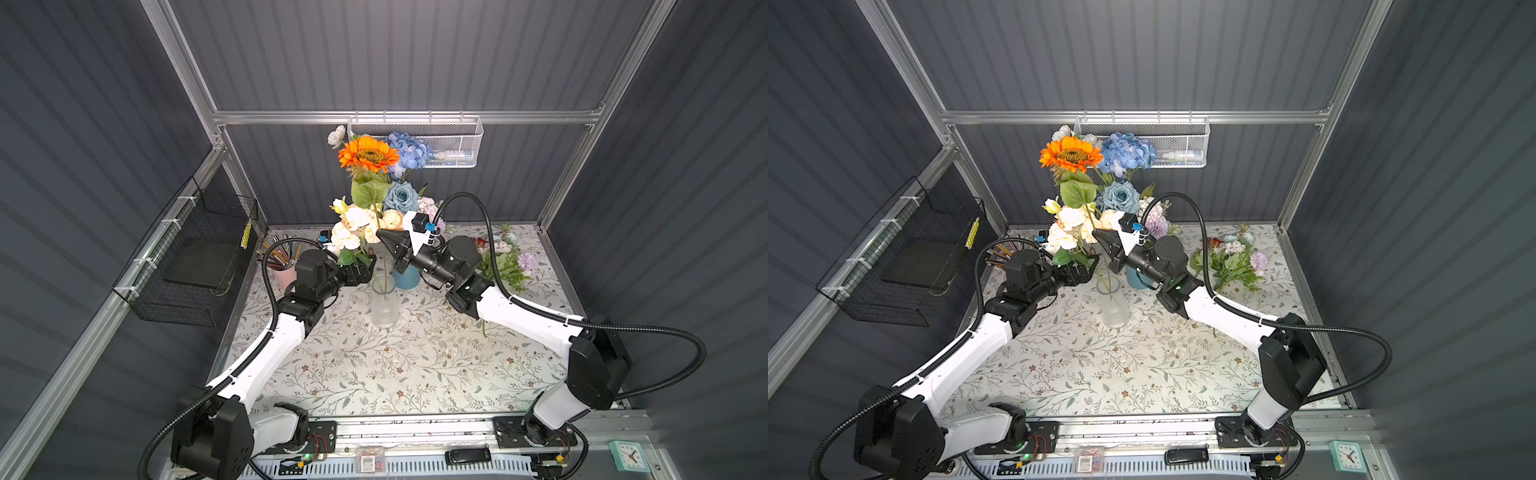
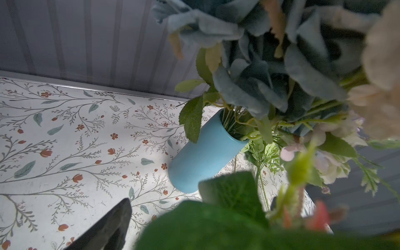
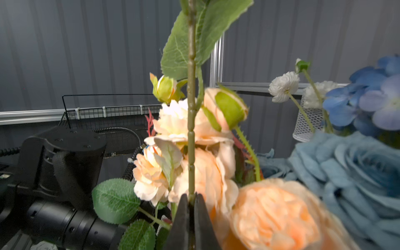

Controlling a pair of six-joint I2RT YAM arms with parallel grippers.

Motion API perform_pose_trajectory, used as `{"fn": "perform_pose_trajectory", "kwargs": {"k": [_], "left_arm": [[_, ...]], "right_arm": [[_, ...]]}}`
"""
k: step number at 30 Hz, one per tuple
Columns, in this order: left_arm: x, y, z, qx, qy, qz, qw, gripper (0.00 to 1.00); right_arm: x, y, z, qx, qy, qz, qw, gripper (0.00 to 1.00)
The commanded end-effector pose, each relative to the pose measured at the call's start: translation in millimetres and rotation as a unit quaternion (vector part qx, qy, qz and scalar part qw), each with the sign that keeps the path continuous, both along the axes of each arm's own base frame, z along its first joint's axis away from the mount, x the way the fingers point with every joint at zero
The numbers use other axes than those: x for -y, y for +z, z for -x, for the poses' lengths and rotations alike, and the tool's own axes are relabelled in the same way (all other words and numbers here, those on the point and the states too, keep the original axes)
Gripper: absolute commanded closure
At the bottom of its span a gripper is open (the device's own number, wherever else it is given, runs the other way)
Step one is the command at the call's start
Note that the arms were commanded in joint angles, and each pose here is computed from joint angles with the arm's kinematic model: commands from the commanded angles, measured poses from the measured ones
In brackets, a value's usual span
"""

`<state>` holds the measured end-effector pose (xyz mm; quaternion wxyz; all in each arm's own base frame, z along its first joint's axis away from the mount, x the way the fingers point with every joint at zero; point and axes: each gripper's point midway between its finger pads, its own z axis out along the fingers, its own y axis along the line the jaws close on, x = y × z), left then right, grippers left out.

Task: Arrange the flowers into the vase
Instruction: 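Lower the gerbera stem into the glass vase held by the left gripper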

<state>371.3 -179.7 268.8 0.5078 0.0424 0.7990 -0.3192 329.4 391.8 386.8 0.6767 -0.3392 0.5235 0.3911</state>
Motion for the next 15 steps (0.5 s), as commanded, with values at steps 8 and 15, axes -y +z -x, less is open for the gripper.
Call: {"fn": "perform_pose_trajectory", "kwargs": {"k": [8,15], "left_arm": [[2.4,-6.8,16.6,-0.018,-0.019,0.010,1.000,0.00],[-0.9,-16.6,39.9,-0.058,-0.036,-0.010,0.998,0.00]], "right_arm": [[-14.6,-54.6,11.4,0.015,-0.007,0.050,0.999,1.00],[-15.0,-85.0,7.3,0.003,-0.020,0.085,0.996,1.00]]}}
